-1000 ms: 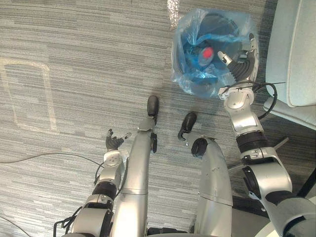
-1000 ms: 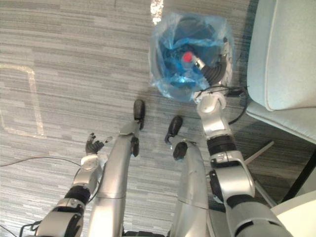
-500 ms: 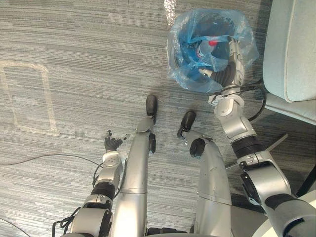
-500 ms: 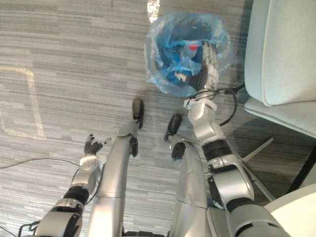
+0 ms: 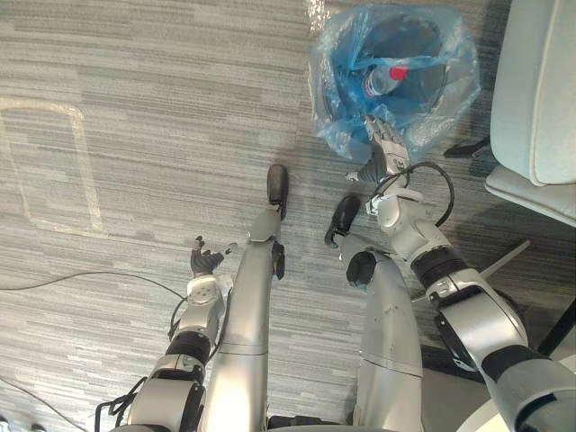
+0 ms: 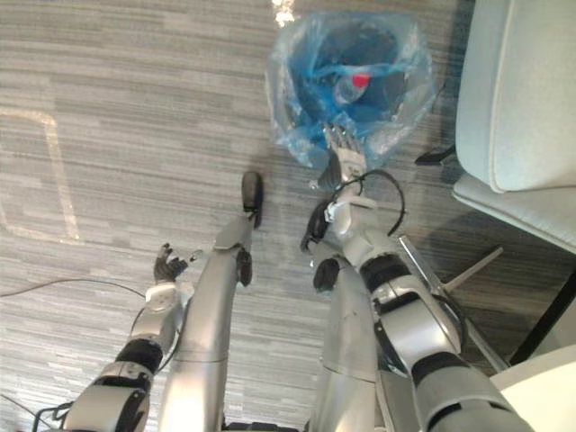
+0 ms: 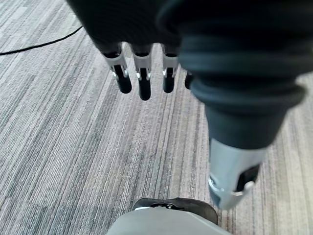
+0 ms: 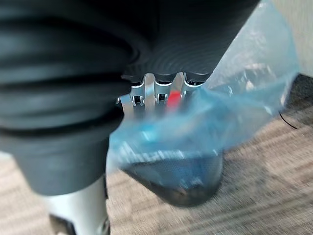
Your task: Gather rubbish on tea table into small bin, then transfer packed bag to large trash can.
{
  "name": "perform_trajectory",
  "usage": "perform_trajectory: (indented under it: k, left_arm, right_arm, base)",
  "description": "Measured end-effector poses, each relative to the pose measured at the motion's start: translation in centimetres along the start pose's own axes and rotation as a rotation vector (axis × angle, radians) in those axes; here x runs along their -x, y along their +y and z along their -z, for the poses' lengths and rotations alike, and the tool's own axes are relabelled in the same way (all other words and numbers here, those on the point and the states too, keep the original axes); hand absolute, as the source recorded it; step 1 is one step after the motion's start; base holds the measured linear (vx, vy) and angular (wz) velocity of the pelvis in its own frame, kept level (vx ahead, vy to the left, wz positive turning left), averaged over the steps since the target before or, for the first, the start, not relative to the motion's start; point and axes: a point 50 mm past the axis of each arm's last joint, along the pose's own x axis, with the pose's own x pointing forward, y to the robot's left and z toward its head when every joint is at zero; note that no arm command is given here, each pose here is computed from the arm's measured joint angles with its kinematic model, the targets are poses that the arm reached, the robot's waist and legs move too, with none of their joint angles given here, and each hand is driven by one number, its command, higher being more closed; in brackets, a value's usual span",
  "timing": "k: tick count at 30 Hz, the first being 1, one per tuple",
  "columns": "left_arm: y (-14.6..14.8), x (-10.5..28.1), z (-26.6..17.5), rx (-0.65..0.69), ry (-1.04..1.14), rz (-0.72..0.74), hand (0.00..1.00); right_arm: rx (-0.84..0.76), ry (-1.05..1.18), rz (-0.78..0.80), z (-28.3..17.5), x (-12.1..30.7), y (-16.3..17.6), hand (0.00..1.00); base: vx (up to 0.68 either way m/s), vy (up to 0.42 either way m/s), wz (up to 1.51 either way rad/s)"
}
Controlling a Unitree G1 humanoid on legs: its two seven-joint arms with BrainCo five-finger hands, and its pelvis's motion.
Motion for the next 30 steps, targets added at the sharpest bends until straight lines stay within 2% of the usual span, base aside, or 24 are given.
perform_trajectory:
  k: [7, 14, 19, 25, 30]
  left_arm:
    - [-0.3, 0.1, -0.2, 0.031, -0.009, 0.006, 0.00]
    - [-0.3, 0.1, -0.3, 0.053, -0.010, 0.005, 0.00]
    - [-0.1, 0.1, -0.4, 0.054, -0.013, 0.000, 0.00]
    - [0.7, 0.3, 0.4, 0.027, 0.010, -0.008, 0.00]
    - [-0.2, 1.8, 2.8, 0.002, 0.069, 0.058, 0.00]
  right_arm:
    - [-0.015, -0.001, 0.021, -0.5, -0.6, -0.7, 1.00]
    - [-0.090, 0.008, 0.003, -1.1, -0.2, 0.2, 1.00]
    - [-0.144, -0.023, 0.046, -2.1, -0.3, -0.6, 1.00]
    - [-0.232, -0.042, 0.035, -2.7, 1.5, 0.7, 1.00]
    - [-0.333, -0.021, -0.044, -2.6, 5.1, 3.7, 1.00]
  base:
    - [-0.08, -0.019, 0.09]
    - [-0.09, -0.012, -0.01]
    - [-0.08, -0.016, -0.05]
    - [-0.08, -0.017, -0.14]
    - [-0.02, -0.007, -0.01]
